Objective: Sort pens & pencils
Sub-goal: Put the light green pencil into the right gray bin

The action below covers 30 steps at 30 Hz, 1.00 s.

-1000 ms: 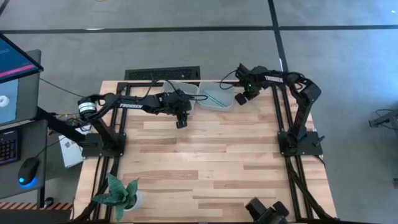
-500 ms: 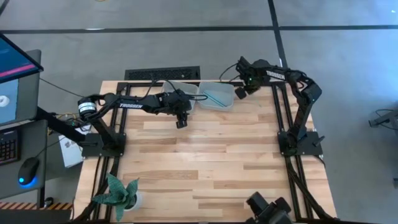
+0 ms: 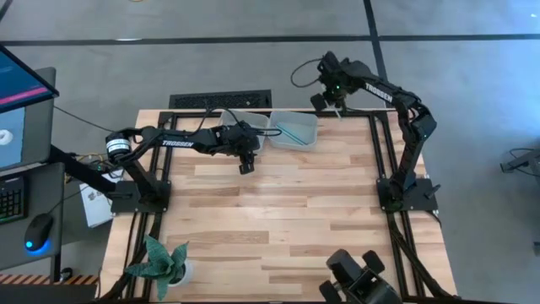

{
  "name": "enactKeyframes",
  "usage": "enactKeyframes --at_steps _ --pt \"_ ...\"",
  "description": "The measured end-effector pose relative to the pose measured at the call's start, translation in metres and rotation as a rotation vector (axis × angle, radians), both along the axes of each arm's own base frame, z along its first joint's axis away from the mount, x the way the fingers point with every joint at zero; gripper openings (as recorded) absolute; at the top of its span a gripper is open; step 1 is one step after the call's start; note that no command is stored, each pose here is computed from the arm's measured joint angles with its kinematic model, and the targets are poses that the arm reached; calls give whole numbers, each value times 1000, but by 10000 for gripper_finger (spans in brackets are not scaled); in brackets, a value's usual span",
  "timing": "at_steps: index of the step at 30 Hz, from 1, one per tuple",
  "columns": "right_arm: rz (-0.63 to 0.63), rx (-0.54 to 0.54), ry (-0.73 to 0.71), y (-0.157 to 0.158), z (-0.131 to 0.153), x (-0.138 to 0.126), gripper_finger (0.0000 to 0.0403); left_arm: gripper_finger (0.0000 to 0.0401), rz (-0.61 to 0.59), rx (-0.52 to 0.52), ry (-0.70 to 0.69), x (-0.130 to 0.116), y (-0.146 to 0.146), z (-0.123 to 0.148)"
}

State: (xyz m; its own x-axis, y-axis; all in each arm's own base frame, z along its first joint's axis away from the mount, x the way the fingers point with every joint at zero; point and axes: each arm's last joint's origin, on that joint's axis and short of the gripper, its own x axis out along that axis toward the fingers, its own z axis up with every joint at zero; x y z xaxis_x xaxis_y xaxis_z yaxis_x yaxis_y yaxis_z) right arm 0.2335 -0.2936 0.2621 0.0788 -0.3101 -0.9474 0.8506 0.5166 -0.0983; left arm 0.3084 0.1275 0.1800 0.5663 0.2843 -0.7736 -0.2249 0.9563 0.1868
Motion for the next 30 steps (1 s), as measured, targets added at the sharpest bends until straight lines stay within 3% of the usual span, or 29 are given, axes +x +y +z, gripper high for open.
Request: enactKeyframes --at_steps 7,12,23,30 --pt "129 -114 -79 10 41 28 47 122 0 0 0 0 0 0" --pt "250 -177 -121 29 54 54 47 122 0 0 0 0 0 0" --pt "388 -203 -162 66 50 91 47 122 -2 -31 35 0 -8 -3" --pt "425 -167 -116 70 25 94 47 122 -66 -45 103 0 -26 -6"
